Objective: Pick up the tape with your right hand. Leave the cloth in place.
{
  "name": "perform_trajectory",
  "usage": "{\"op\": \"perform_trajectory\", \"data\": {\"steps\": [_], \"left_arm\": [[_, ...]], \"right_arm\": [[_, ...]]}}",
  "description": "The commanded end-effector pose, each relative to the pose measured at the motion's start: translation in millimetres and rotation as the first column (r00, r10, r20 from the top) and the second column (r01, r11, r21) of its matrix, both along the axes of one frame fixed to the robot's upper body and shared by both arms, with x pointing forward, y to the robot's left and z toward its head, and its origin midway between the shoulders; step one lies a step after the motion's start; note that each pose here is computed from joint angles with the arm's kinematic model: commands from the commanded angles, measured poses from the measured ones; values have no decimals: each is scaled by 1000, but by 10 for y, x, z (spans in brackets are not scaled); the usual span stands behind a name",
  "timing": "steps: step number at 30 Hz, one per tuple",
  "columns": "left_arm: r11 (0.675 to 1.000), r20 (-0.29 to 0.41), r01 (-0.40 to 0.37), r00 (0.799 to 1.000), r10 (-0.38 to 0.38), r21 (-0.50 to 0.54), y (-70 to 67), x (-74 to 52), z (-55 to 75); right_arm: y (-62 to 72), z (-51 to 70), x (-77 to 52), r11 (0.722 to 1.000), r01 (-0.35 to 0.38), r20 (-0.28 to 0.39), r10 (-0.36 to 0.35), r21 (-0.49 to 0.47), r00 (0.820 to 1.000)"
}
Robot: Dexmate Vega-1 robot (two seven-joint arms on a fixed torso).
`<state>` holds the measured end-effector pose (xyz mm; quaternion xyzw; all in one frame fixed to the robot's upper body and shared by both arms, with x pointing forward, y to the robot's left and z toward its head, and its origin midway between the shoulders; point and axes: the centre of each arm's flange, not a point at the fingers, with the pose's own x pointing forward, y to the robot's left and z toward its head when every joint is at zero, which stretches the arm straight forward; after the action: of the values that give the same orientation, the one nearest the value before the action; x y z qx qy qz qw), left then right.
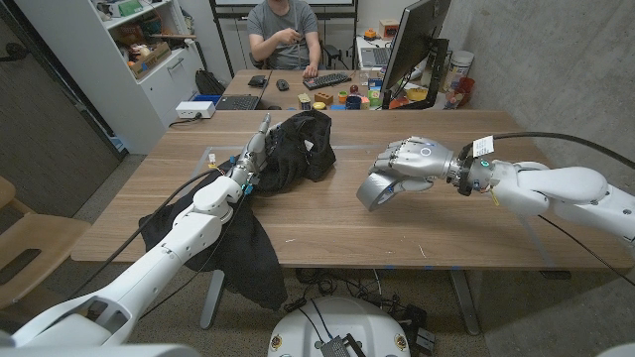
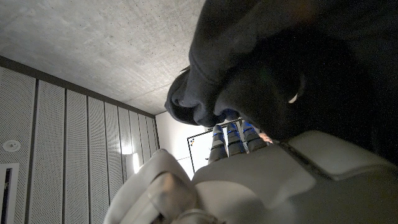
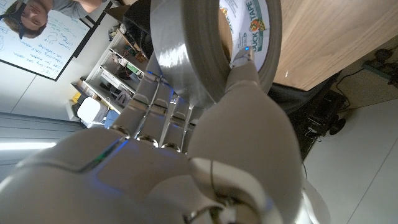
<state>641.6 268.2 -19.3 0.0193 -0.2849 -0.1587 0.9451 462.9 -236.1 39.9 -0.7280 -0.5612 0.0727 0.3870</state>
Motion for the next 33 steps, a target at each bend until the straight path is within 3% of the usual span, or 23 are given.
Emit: {"op": "perform_trajectory", "data": {"steps": [1,4,10,14,15,17,18,22,27,33], "left_arm": [[1000,3,4,1000,-4,-10,13,28,5],[998,-1,45,999,-45,-53,11,32,24],[999,19,33,999,-33,-30,9,15,81],[999,25,29,999,-29,-28,9,7,97],[999,29,27,999,-27,-26,14,-1,107],[999,30,26,999,-25,-25,19,-6,112],[999,33,24,999,-23,-28,31,-16,117],[999,37,14,999,-13,-30,62,-39,116],[999,32,7,999,-6,-39,90,-62,92],[999,30,2,1000,-1,-41,100,-70,73]], "right_arm": [[9,732,-349,992,-35,96,23,125,995],[-39,954,-455,980,-77,129,54,183,990],[-101,1352,-636,949,-144,214,85,280,973],[-122,1528,-669,927,-180,268,91,330,959],[-156,1603,-639,905,-198,264,100,377,959],[-177,1632,-614,894,-205,262,104,399,960],[-219,1678,-561,873,-213,257,106,439,961],[-262,1734,-479,860,-211,253,100,465,962],[-212,1678,-434,884,-189,238,92,426,967],[-208,1599,-430,894,-172,220,85,414,972]]}}
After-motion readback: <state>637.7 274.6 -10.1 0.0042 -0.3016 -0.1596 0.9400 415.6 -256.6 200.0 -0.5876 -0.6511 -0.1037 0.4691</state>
